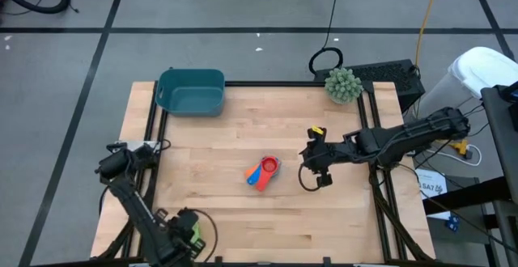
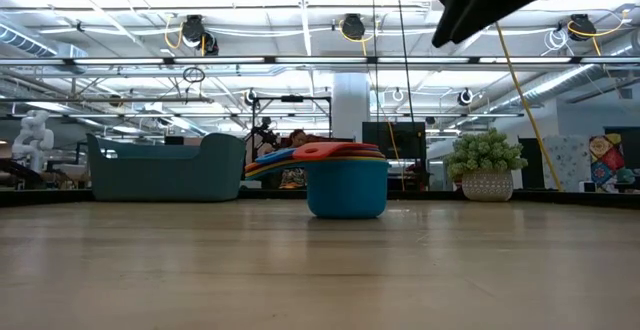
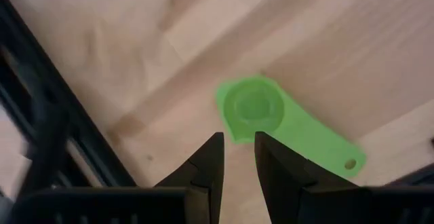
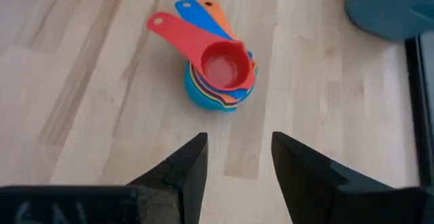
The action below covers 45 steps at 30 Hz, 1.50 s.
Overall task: Nest measuring cups in basket
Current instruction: Stack the green measuring cup on top of the red measuring cup
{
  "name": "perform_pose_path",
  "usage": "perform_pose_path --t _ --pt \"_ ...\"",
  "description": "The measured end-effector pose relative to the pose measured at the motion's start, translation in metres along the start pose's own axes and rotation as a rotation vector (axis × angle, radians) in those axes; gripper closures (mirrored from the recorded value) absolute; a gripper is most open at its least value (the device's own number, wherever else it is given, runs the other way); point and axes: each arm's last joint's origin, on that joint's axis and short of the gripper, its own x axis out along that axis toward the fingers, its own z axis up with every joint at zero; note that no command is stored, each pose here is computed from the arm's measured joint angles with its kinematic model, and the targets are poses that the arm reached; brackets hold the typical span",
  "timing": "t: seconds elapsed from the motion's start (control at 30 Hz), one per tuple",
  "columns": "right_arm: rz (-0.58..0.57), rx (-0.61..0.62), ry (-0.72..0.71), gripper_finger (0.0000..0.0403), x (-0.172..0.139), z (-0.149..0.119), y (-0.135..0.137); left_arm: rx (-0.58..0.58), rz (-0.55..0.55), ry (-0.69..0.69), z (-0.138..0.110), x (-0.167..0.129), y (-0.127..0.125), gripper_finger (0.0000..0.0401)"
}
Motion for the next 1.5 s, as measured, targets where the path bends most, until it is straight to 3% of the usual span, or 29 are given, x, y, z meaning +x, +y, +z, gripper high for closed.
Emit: perform_pose_path --t 0.3,0.5,0.7,0.9,1.07,1.2,1.33,1.5 --pt "0.03 0.025 -0.016 0.0245 -0.005 -0.004 0.012 -0.016 -0.09 0.033 -0.034 0.047 -0.001 0.0313" --pt "0.046 0.05 -0.028 0.0245 -0.008 -0.003 0.017 0.026 -0.076 0.074 -0.025 0.058 0.016 0.0313" --pt "0.049 0.061 -0.015 0.0245 -0.008 -0.005 0.018 -0.064 -0.146 0.072 -0.012 0.048 0.043 0.0307" --pt "0.05 0.065 -0.013 0.0245 -0.008 -0.005 0.018 -0.133 -0.2 0.109 -0.005 0.057 0.047 0.0225" --pt "0.05 0.067 -0.005 0.0245 -0.008 -0.006 0.018 -0.137 -0.27 0.14 0.002 0.075 0.039 0.014" --pt "0.05 0.069 0.01 0.0245 -0.008 -0.007 0.018 -0.141 -0.269 0.146 0.009 0.082 0.037 0.0096" --pt "0.052 0.084 0.032 0.0245 -0.008 -0.009 0.018 -0.143 -0.245 0.162 0.01 0.087 0.039 0.0084" --pt "0.052 0.091 0.052 0.0245 -0.008 -0.011 0.019 -0.144 -0.313 0.203 0.008 0.098 0.036 0.0112"
